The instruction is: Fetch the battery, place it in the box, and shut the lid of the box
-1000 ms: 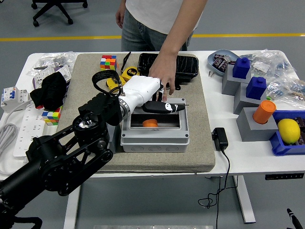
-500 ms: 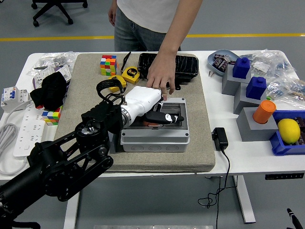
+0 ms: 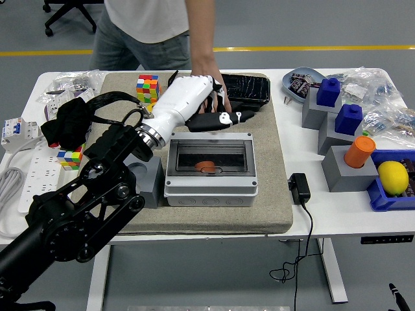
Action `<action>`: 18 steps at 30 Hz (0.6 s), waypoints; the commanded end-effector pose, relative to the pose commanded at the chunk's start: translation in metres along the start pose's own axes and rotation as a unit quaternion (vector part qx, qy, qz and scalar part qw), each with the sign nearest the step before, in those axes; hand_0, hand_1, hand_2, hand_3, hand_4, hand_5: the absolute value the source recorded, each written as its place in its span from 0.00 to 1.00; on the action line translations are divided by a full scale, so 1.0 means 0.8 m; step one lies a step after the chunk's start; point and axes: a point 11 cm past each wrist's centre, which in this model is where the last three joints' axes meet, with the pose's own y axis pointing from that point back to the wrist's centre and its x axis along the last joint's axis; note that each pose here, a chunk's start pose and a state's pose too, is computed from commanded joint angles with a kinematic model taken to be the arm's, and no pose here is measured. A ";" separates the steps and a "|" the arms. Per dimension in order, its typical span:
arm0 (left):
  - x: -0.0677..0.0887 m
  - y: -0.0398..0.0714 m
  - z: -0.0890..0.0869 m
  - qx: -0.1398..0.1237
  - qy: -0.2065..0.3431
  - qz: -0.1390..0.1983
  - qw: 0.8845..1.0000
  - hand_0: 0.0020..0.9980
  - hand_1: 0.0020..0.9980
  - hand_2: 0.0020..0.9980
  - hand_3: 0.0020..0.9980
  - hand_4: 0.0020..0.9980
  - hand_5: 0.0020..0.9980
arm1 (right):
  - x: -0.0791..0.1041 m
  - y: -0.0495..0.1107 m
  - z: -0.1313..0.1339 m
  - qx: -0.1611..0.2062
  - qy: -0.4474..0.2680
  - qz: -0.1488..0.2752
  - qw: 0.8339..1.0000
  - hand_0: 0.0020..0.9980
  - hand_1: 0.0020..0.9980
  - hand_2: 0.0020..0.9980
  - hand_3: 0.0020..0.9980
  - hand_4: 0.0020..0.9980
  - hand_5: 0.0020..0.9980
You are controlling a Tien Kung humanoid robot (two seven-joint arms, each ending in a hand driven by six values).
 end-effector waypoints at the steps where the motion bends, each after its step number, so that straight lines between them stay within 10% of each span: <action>1: 0.006 0.002 -0.007 0.006 0.003 0.012 1.000 0.53 0.51 0.54 0.48 1.00 1.00 | 0.000 0.000 0.000 0.000 0.000 0.000 1.000 0.95 0.84 0.79 0.80 1.00 1.00; 2: 0.011 0.004 -0.014 0.012 0.005 0.023 1.000 0.53 0.51 0.54 0.48 1.00 1.00 | -0.001 0.000 0.001 0.000 0.000 0.000 1.000 0.95 0.84 0.79 0.80 1.00 1.00; 3: 0.015 0.009 -0.023 0.018 0.007 0.036 0.999 0.76 0.73 0.71 0.62 1.00 1.00 | -0.001 0.000 0.001 0.000 0.000 -0.001 1.000 0.95 0.84 0.79 0.80 1.00 1.00; 8: 0.034 0.040 -0.071 0.048 -0.001 0.095 0.994 0.76 0.73 0.71 0.62 1.00 1.00 | -0.001 0.000 -0.002 0.003 -0.003 0.000 1.000 0.95 0.84 0.79 0.80 1.00 1.00; 9: 0.036 0.047 -0.079 0.055 -0.008 0.100 0.993 1.00 1.00 1.00 0.93 1.00 1.00 | -0.001 0.000 -0.002 0.004 -0.004 0.000 1.000 0.95 0.84 0.79 0.80 1.00 1.00; 18: 0.033 0.114 -0.154 0.118 0.018 0.137 0.983 1.00 1.00 1.00 1.00 1.00 1.00 | 0.010 0.000 0.000 0.011 -0.010 0.026 1.000 0.95 0.86 0.80 0.82 1.00 1.00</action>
